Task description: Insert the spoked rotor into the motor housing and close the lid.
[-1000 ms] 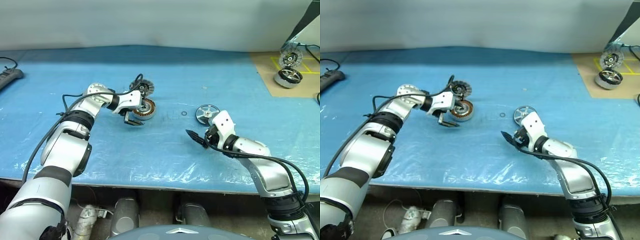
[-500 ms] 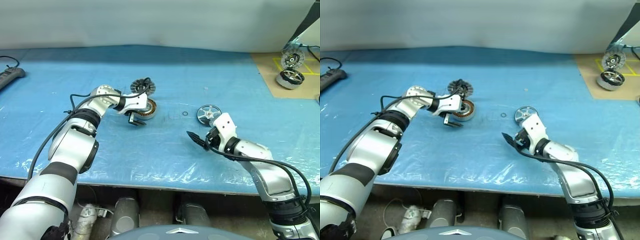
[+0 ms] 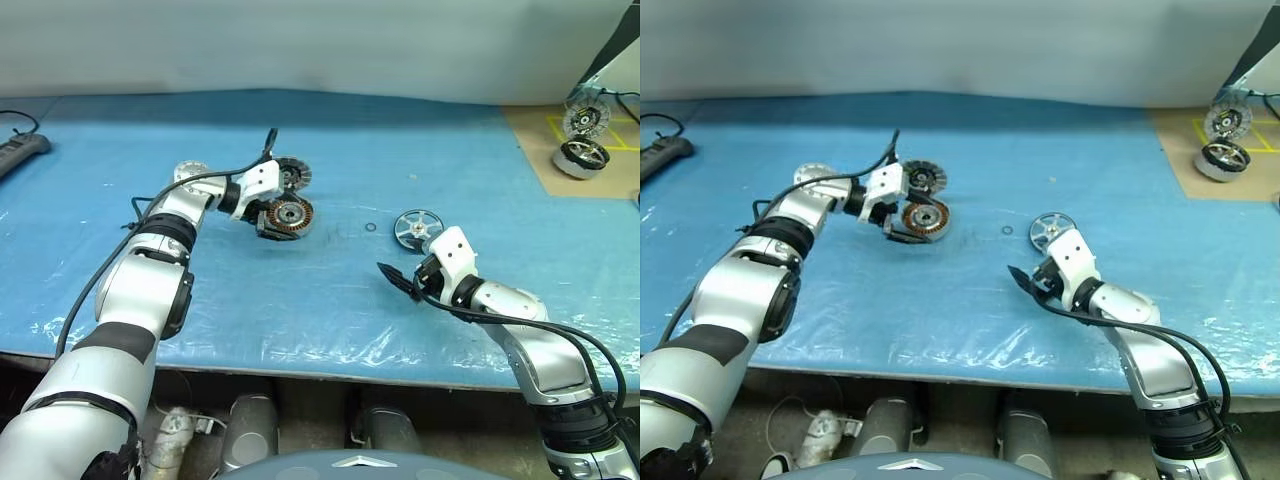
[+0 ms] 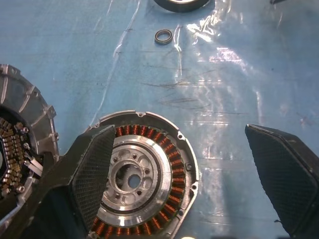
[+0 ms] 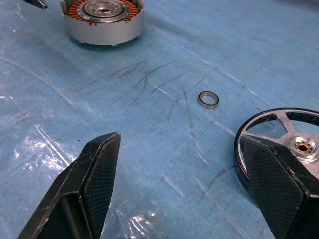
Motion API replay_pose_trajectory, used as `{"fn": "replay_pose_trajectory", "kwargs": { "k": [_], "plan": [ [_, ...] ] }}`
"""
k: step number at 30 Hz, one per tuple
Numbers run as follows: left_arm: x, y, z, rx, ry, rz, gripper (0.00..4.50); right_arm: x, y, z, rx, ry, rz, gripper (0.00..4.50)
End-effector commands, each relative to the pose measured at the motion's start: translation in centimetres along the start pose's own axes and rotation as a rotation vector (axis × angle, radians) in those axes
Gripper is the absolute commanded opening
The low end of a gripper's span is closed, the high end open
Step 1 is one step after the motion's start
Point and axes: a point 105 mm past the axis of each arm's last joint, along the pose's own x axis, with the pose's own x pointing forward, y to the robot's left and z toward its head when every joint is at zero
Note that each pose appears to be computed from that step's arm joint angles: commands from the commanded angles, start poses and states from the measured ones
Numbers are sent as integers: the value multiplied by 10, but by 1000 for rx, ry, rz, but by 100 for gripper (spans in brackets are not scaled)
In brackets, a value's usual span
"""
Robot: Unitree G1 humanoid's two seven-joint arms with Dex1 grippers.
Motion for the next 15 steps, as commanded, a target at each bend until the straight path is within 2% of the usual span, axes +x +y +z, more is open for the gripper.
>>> {"fn": "replay_pose_trajectory", "kwargs": {
  "k": [1, 8, 15],
  "plan": [
    [-8, 5, 4, -1, 8, 15, 450, 0, 1, 12, -29, -45, -8, 410],
    [4, 5, 0, 22, 63, 22, 450, -3, -1, 11, -29, -43, -33, 410],
    [3, 14, -17, 77, 242, 101, 450, -7, 0, 7, -18, -37, -55, 410]
  ]
}}
